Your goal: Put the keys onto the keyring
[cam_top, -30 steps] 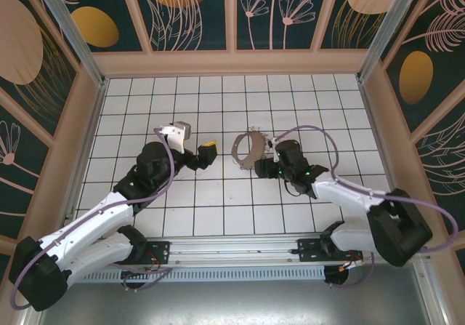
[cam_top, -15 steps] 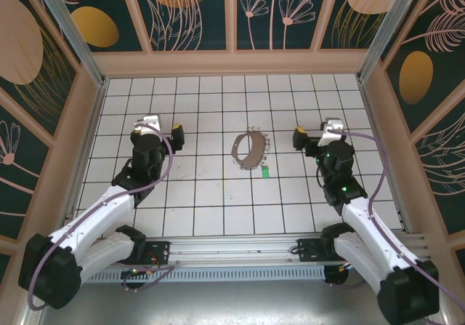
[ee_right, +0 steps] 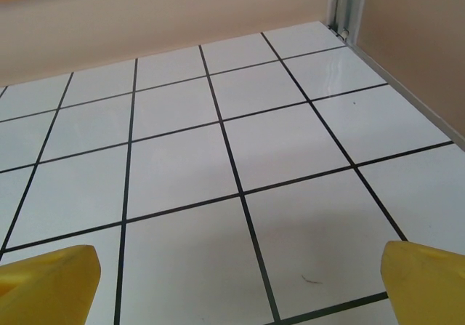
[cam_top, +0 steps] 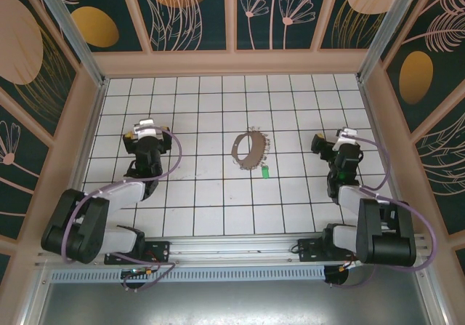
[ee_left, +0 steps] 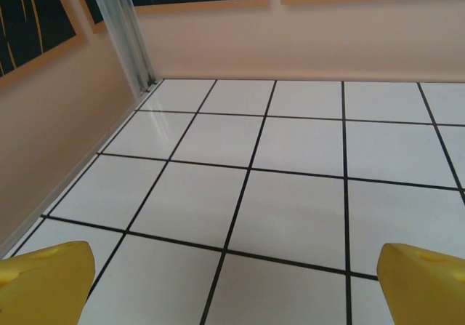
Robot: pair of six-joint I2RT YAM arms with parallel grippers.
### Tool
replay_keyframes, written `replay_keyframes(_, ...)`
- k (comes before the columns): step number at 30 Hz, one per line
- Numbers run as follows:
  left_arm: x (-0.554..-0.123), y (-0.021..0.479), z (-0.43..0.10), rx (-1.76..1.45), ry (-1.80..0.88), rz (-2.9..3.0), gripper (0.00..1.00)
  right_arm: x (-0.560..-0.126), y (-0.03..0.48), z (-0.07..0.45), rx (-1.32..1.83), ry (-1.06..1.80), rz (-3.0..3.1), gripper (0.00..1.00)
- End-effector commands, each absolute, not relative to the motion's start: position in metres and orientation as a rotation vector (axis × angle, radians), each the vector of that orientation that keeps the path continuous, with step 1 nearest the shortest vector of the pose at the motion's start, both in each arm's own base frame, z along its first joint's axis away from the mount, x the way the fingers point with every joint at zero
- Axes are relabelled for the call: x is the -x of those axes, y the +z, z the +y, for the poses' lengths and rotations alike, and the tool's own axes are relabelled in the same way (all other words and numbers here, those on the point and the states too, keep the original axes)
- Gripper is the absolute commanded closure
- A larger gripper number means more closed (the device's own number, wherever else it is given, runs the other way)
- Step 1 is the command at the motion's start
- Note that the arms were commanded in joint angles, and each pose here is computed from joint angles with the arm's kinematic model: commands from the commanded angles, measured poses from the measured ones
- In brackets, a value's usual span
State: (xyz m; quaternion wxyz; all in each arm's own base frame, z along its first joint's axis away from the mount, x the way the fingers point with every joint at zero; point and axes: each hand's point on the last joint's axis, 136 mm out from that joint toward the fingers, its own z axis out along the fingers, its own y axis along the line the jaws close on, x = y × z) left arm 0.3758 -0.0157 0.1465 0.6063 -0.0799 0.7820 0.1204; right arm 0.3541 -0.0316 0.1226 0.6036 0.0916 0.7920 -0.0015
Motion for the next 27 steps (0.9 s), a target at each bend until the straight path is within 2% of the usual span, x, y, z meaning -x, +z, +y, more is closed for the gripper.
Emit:
replay_keyframes(1,-0.377,0.152,0.001,0.213,0.324,1.74,0.01,-0.361,0.154,-0.035,-0.222,0.01,1.657,0.01)
replay_keyframes(6,-0.371,0.157,0.015,0.216,0.259,1.645,0.01,-0.361,0.141,-0.029,-0.21,0.059,1.618,0.01)
replay_keyframes(12,-0.374,0.139,0.03,0.241,0.115,1.644,0.01,-0.366,0.131,-0.019,-0.17,0.025,1.629,0.01)
replay_keyframes(21,-0.373,0.136,0.031,0.24,0.109,1.642,0.01,-0.367,0.129,-0.033,-0.259,-0.04,1.633,0.01)
replay_keyframes(27,-0.373,0.136,0.031,0.239,0.11,1.642,0.01,-0.368,0.13,-0.017,-0.176,-0.033,1.636,0.01)
